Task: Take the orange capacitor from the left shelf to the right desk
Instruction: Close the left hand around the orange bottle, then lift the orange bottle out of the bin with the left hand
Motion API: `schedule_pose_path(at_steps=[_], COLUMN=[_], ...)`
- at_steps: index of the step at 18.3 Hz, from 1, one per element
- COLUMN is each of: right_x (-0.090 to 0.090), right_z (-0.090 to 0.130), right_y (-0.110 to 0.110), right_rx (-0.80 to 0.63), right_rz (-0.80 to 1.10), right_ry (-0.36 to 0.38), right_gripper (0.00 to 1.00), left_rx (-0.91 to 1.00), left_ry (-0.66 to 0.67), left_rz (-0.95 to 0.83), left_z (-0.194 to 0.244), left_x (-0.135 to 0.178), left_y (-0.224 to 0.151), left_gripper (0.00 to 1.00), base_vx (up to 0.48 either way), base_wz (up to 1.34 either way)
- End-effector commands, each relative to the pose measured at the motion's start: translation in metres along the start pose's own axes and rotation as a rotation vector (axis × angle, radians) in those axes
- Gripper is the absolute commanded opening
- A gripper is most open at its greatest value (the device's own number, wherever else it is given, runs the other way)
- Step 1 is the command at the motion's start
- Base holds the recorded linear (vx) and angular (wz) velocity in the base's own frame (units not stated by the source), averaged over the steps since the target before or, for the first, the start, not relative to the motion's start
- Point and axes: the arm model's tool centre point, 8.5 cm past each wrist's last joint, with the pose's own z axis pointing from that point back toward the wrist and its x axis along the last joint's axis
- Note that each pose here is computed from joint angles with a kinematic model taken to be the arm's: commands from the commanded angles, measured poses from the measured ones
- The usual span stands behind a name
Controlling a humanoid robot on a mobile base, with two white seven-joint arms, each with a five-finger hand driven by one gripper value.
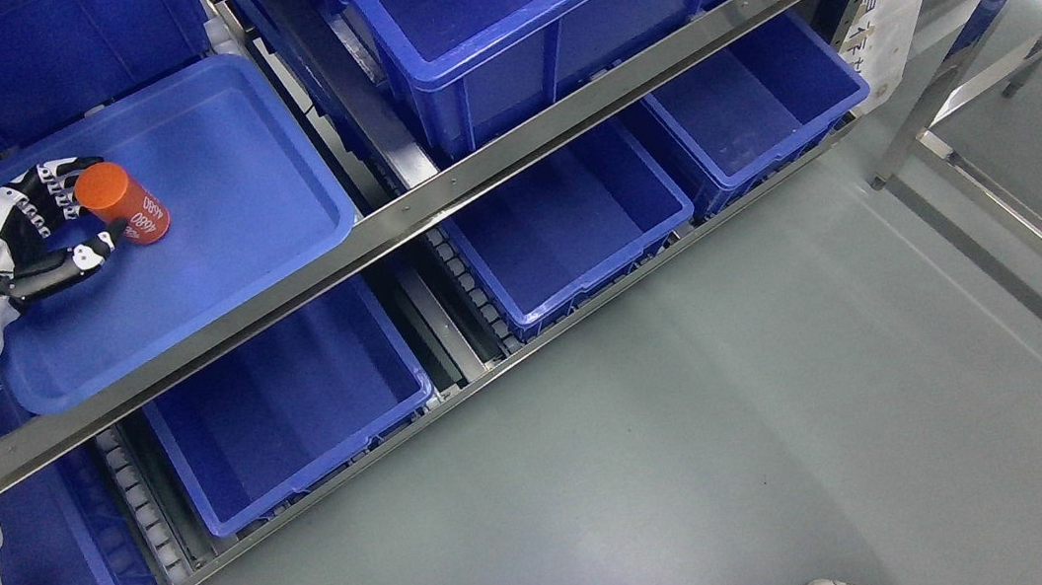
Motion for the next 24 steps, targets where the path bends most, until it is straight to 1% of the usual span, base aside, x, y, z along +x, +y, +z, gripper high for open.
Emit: schedule_pose_path(at_steps=[1, 2, 5, 8, 10, 11, 13, 15, 16, 18, 20, 22, 24], right_x=[-0.007, -0.007, -0.007, -0.007, -0.007, -0.007, -0.007, -0.007, -0.007, -0.007, -0.007, -0.007, -0.007], right_z=[0.0, 0.0, 0.0, 0.0, 0.0, 0.0, 0.0, 0.0, 0.0, 0.0, 0.0, 0.0, 0.0], right_y=[-0.011, -0.011, -0.011, -0.011, -0.011, -0.011, -0.011, -0.011, -0.011, -0.011, -0.011, -0.011, -0.011], right_rx=[-0.018, -0.018, -0.018, -0.018, -0.018, -0.018, -0.018, -0.018, -0.018, -0.018, -0.018, -0.018, -0.018], right_rz=[-0.007, -0.007, -0.007, -0.007, -0.007, -0.007, -0.007, -0.007, -0.007, -0.007, -0.007, -0.007, -0.007], right_ry=[0.003, 0.003, 0.004, 0.003, 0.003, 0.003, 0.003, 0.003, 0.003, 0.003, 0.003, 0.003, 0.003], right_gripper=[1.0, 1.0, 1.0, 1.0, 1.0, 1.0, 1.0, 1.0, 1.0, 1.0, 1.0, 1.0, 1.0], left_rx=[0.089, 0.12, 0.254, 0.365, 0.484, 0.531, 0.618, 0.632, 0.625, 0.645, 0.725, 0.787, 0.774], left_ry=[-0.038, -0.066, -0.233, -0.368, -0.468, -0.498, -0.582, -0.632, -0.637, -0.628, -0.623, -0.666, -0.716], left_rz=[0.055, 0.081, 0.183, 0.241, 0.303, 0.315, 0.336, 0.338, 0.343, 0.266, 0.233, 0.229, 0.197], left_z=[0.011, 0.011, 0.002, 0.006, 0.005, 0.004, 0.0, 0.0, 0.001, 0.008, 0.012, 0.02, 0.027], left_x=[-0.013, -0.01, 0.014, 0.036, 0.054, 0.061, 0.087, 0.106, 0.11, 0.122, 0.13, 0.155, 0.176], left_y=[0.001, 0.004, 0.022, 0.035, 0.036, 0.034, 0.023, 0.007, -0.005, -0.004, 0.001, 0.01, 0.01], left_gripper=[0.03, 0.03, 0.03, 0.04, 0.04, 0.05, 0.07, 0.07, 0.06, 0.06, 0.06, 0.06, 0.06], base_vx=[0.0, 0.0, 0.0, 0.0, 0.0, 0.0, 0.0, 0.0, 0.001, -0.006, -0.02, -0.037, -0.051], base_wz=[0.0, 0.0, 0.0, 0.0, 0.0, 0.0, 0.0, 0.0, -0.02, -0.04, -0.11, -0.2, -0.27])
